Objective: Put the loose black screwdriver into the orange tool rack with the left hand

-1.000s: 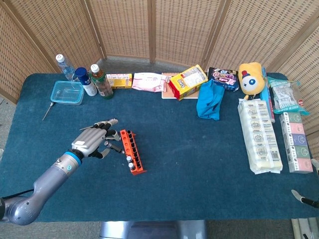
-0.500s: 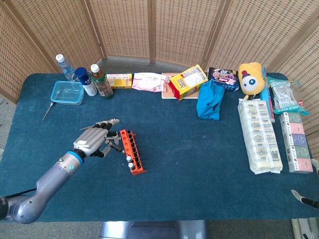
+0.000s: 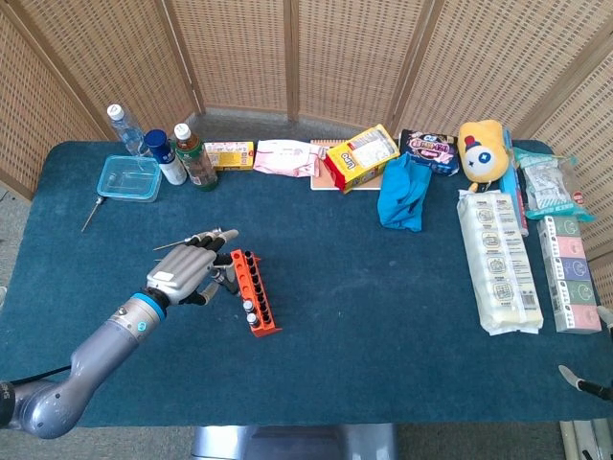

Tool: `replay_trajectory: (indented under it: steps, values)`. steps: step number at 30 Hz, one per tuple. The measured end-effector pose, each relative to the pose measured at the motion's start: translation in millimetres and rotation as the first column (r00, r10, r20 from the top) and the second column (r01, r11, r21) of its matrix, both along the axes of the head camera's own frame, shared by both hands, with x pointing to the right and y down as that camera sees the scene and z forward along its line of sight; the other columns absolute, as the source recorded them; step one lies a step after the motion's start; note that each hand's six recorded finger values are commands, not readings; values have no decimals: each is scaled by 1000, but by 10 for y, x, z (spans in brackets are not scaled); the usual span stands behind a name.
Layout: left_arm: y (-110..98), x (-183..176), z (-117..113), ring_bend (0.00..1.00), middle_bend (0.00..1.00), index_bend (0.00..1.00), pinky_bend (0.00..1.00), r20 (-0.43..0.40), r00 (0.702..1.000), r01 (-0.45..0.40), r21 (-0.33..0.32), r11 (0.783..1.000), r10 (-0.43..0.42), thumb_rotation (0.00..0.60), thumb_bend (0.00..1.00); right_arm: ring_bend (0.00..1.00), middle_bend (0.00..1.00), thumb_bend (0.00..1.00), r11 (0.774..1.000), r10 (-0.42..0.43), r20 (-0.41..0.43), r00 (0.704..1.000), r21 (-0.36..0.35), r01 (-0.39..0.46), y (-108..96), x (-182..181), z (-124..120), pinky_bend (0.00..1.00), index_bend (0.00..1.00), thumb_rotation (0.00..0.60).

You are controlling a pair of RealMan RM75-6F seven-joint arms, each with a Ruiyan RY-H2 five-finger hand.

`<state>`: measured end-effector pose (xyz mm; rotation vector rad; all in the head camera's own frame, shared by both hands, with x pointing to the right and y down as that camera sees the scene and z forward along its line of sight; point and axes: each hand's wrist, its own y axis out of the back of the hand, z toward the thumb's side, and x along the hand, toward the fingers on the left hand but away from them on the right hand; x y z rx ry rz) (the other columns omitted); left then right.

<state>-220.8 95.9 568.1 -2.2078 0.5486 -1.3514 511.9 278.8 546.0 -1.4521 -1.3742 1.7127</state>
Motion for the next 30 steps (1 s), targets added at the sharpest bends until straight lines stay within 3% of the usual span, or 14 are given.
replay_trajectory:
  steps: [8, 30]
  values:
    - [3, 91, -72, 0, 0, 483, 49, 45, 997, -64, 59, 996, 61, 600, 506, 99, 125, 50, 1000, 11, 0, 1000, 4, -11, 14, 28, -11, 70, 110, 547]
    - [135, 402, -86, 0, 0, 483, 49, 117, 981, -167, 122, 978, 152, 600, 500, 100, 125, 50, 999, 32, 8, 999, -2, -32, 74, 80, 23, 70, 109, 548]
